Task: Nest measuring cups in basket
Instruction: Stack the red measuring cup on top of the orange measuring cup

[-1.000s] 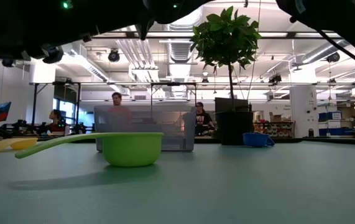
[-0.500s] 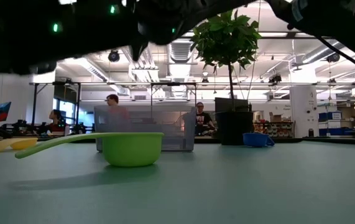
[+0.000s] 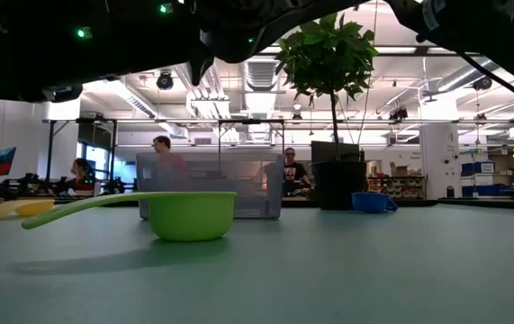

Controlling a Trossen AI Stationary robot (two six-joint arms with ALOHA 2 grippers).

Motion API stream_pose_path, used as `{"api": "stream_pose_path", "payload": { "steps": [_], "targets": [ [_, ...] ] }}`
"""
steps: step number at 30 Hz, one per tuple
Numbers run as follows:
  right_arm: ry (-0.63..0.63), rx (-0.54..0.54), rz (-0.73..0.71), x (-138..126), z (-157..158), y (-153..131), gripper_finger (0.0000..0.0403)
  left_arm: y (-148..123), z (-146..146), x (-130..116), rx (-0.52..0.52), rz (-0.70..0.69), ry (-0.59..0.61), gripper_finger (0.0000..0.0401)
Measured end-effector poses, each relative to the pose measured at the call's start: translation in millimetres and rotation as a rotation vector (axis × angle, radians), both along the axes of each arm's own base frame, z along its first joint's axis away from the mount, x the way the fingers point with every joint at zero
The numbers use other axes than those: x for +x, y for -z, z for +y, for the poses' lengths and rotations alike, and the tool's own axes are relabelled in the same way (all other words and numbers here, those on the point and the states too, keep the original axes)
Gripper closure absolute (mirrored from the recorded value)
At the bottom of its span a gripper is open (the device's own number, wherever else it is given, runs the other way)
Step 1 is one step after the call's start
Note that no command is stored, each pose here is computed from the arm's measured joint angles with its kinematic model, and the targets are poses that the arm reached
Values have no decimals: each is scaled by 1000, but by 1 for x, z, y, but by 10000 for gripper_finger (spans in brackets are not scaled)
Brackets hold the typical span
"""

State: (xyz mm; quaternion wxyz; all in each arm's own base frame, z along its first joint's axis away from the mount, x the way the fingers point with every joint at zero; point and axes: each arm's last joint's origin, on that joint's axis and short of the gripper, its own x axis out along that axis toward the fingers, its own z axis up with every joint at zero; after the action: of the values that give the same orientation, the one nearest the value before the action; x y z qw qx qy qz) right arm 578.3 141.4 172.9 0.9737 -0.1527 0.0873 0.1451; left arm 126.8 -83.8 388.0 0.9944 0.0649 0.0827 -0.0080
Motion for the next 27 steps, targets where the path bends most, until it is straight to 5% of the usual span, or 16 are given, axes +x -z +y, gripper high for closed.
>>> {"api": "stream_pose_path", "payload": {
  "steps": [10,19,27],
  "targets": [
    [-35,-126,172,-18,5,-41,344,11,2,-2,-56,96,-29,401],
    [102,-407,495,-69,25,-59,394,29,-5,-1,-228,300,29,401],
    [133,-380,597,-103,16,-71,394,55,-32,20,-295,604,133,401]
  ]
}}
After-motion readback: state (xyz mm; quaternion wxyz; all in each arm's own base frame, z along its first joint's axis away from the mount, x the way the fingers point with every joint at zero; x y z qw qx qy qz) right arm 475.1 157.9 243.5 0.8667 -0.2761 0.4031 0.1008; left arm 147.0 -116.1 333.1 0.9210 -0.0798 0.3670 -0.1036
